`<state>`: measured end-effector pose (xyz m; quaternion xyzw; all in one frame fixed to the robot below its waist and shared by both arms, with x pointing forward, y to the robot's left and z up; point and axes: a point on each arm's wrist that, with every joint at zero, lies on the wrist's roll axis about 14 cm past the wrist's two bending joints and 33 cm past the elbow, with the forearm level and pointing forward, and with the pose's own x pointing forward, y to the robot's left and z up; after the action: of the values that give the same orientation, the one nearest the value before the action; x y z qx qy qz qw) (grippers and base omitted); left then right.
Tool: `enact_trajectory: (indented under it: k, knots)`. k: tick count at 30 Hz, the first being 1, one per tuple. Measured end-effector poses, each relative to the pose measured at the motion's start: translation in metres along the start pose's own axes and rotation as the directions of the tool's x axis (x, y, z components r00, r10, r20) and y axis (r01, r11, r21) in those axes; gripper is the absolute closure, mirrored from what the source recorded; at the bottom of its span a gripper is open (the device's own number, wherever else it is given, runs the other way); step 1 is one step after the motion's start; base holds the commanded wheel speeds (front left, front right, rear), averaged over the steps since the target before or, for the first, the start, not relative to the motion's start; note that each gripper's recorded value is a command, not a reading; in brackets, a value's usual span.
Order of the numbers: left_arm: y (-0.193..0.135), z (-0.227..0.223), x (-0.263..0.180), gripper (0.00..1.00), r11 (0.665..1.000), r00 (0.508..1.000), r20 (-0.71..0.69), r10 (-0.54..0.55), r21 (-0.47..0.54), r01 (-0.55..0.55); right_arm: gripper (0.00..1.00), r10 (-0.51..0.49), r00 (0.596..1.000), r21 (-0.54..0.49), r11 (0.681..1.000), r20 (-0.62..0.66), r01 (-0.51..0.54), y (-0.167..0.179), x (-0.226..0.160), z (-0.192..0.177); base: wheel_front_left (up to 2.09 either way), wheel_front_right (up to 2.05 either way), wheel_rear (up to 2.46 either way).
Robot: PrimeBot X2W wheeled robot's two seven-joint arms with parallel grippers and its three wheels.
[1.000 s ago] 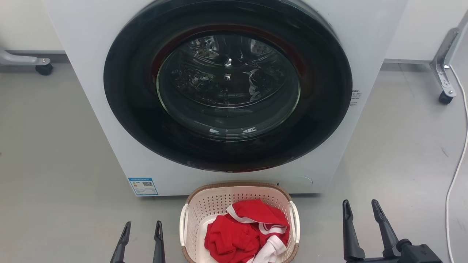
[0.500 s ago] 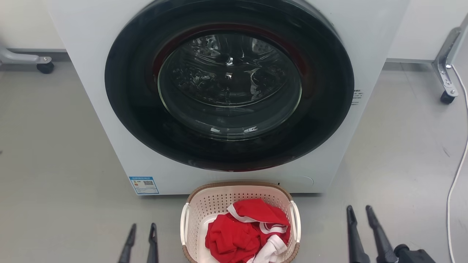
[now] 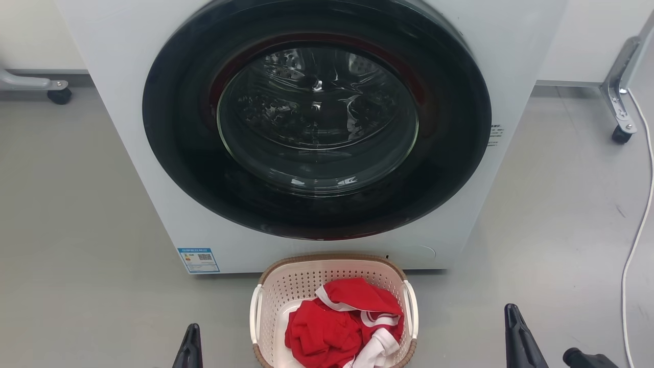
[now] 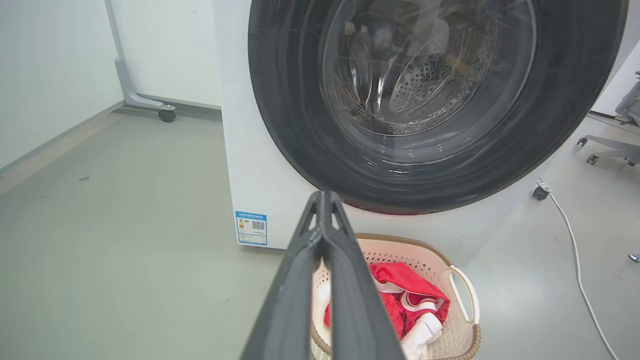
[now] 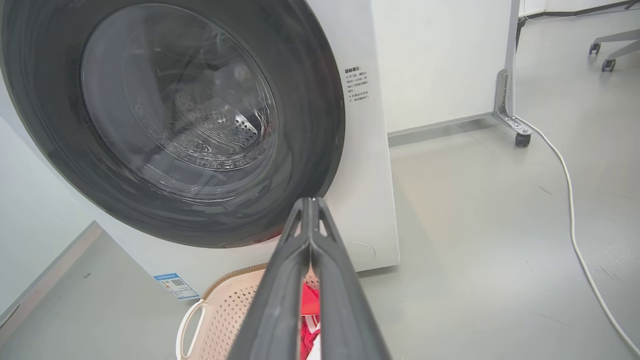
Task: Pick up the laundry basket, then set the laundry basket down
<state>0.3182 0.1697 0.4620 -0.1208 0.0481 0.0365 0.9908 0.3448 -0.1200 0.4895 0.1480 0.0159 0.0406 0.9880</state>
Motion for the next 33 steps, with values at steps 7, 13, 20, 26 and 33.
enact_trajectory:
  k: [7,13,20,26,33]
  knots:
    - [0.005,-0.004,0.002,1.0,0.995,0.999,-0.034,0.021,-0.099,-0.024,1.0,-0.027,0.999,0.096,0.995,-0.021,0.029,-0.009,0.004,-0.001,0.0,0.0,0.0]
    - [0.008,-0.005,0.007,1.0,0.982,0.998,-0.053,0.027,-0.186,-0.036,1.0,-0.052,0.997,0.177,0.982,-0.052,0.06,-0.018,0.004,-0.005,0.0,0.0,0.0]
    - [0.012,-0.007,0.011,1.0,0.956,0.996,-0.08,0.032,-0.287,-0.054,1.0,-0.076,0.994,0.275,0.957,-0.08,0.096,-0.027,0.007,-0.007,0.0,0.0,0.0]
    - [0.014,-0.009,0.014,1.0,0.927,0.994,-0.1,0.033,-0.368,-0.068,1.0,-0.085,0.992,0.353,0.929,-0.088,0.111,-0.033,0.011,-0.006,0.0,0.0,0.0]
    - [0.015,-0.007,0.02,1.0,0.882,0.994,-0.108,0.022,-0.466,-0.07,1.0,-0.095,0.989,0.446,0.885,-0.11,0.134,-0.04,0.012,-0.008,0.0,0.0,0.0]
